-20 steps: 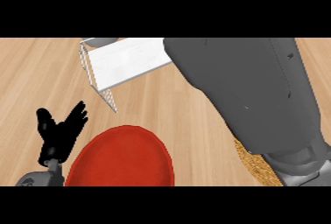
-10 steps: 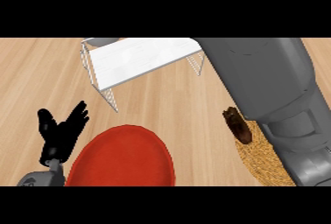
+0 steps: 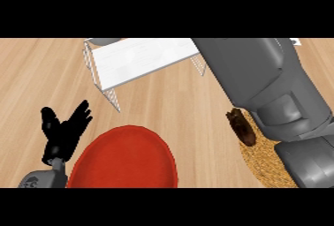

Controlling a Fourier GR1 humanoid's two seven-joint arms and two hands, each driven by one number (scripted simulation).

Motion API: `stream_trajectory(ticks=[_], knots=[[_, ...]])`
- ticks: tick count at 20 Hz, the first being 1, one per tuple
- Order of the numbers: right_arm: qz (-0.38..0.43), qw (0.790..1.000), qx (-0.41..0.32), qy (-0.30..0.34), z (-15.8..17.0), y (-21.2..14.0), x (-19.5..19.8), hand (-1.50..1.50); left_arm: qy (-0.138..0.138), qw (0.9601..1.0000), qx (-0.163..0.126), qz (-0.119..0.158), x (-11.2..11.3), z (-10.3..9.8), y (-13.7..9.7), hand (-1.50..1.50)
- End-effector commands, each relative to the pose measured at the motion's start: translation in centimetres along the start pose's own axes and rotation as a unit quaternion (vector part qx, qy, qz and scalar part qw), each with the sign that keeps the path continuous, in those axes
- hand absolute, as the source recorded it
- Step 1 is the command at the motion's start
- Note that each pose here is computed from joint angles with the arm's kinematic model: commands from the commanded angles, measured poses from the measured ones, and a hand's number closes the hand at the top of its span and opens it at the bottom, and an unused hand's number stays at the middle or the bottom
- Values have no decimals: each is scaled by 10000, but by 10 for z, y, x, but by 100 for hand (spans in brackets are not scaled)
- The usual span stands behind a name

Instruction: Pick the lemon from the placemat and place it in the tiered shelf

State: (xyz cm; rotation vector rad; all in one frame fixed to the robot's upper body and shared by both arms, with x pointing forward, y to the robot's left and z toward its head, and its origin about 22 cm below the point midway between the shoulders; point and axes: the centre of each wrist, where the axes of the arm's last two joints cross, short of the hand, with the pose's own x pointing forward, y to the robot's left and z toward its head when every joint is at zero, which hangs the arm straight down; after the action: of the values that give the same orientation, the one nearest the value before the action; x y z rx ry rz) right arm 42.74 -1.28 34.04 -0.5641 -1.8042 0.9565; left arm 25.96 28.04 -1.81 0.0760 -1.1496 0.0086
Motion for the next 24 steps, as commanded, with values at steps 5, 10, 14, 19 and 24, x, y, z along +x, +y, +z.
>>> stream_trajectory(ticks=[5,10,14,19,24], knots=[[-101,9997,-187,-129,-8,26,-13,150,118,9999,-102,64,-7,-4,5,0],[-151,9995,-33,-280,-11,23,-15,150,119,9999,-32,47,-6,-10,-3,0],[-137,9996,-58,-242,-13,11,-28,150,34,10000,-29,-76,1,-2,-6,0],[-435,9989,-190,31,-13,25,-16,150,144,9999,13,-69,-6,0,4,0],[-1371,9881,-605,335,-14,20,-16,-150,99,9999,6,-35,-3,-4,3,0]])
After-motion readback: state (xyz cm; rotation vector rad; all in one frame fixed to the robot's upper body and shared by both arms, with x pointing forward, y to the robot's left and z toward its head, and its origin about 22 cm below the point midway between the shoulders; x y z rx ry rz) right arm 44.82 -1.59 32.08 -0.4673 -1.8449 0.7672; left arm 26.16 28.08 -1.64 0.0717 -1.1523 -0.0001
